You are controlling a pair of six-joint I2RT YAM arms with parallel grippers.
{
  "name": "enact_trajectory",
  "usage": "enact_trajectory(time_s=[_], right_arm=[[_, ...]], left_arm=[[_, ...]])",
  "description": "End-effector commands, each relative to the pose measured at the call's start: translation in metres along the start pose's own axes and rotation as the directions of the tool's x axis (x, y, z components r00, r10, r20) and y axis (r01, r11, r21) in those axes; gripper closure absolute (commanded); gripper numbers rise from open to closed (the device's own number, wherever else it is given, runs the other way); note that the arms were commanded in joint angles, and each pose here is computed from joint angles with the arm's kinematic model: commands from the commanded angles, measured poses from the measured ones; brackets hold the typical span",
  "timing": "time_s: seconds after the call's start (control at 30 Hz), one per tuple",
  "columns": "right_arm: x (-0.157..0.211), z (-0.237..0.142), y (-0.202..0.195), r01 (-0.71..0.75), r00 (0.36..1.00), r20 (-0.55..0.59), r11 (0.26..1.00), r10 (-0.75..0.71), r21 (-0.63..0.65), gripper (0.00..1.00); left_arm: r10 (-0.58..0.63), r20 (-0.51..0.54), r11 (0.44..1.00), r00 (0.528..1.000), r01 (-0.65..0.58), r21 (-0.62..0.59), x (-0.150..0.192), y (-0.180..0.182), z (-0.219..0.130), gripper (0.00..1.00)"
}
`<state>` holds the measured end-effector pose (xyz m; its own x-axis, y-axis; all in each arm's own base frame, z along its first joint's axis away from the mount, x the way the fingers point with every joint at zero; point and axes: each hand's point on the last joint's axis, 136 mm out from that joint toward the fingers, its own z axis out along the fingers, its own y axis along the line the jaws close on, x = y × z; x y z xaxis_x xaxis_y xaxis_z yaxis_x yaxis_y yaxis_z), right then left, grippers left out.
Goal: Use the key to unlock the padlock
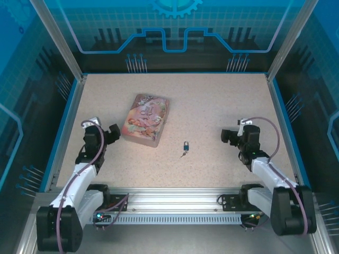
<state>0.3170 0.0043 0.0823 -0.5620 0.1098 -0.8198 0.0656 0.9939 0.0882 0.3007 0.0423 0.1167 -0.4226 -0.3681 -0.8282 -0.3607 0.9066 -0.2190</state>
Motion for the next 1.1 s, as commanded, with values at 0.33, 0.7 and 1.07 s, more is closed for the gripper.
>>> enact_trajectory(time_s=[0.33, 0.7, 1.07], right_arm=[[-0.052, 0.035, 0.013, 0.135, 0.943, 0.319, 0.986, -0.097, -0.099, 0.0], [-0.051, 0.059, 0.03, 0.212, 0.961, 0.202, 0.973, -0.19, -0.093, 0.0], [-0.051, 0.059, 0.033, 0.227, 0.957, 0.204, 0.971, -0.207, -0.08, 0.0]], left_arm=[[0.112, 0.239, 0.953, 0.965, -0.173, 0.249, -0.019, -0.05, 0.031, 0.01], [0.185, 0.267, 0.915, 0.946, -0.264, 0.305, -0.003, -0.065, 0.063, 0.01], [0.21, 0.189, 0.929, 0.959, -0.256, 0.269, -0.008, -0.068, 0.082, 0.01]])
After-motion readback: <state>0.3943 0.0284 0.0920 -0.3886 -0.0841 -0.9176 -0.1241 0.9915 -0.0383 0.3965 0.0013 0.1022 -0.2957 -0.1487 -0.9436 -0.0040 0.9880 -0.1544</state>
